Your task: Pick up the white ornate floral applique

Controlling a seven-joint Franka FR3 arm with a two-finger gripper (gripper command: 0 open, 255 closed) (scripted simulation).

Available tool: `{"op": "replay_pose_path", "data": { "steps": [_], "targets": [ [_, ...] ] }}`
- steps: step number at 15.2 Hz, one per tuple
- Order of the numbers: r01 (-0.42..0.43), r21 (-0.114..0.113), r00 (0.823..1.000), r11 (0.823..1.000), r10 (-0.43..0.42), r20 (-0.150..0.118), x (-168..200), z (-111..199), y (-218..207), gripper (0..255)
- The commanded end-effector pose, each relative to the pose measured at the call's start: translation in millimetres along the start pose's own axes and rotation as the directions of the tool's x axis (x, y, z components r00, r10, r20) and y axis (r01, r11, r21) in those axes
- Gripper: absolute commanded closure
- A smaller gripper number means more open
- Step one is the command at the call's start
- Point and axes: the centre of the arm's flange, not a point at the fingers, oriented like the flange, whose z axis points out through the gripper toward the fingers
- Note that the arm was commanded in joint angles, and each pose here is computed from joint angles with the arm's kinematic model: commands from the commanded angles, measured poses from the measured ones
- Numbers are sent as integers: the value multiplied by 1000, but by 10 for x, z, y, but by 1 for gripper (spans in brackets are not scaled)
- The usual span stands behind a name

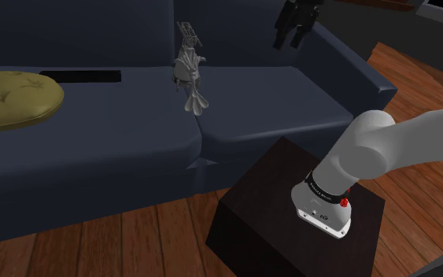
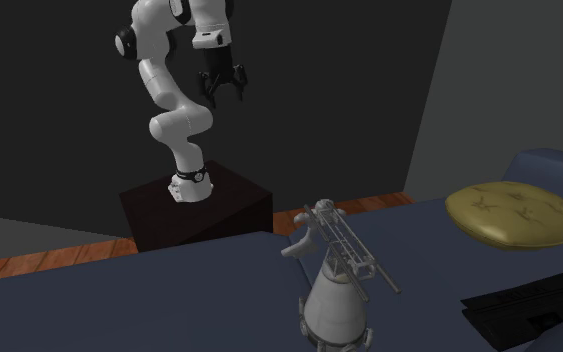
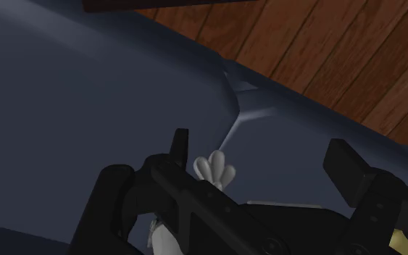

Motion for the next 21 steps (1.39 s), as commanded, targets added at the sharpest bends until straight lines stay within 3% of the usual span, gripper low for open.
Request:
{"op": "replay_pose_path", "data": {
  "steps": [1, 11, 21],
  "targets": [
    [0, 0, 1000, 1000, 0, 0, 0, 0, 0, 0],
    [-31, -41, 981, 999, 22, -192, 455, 1109, -173, 0],
    [-69, -76, 925, 995, 35, -377, 1118, 2116, -284, 0]
  ]
}}
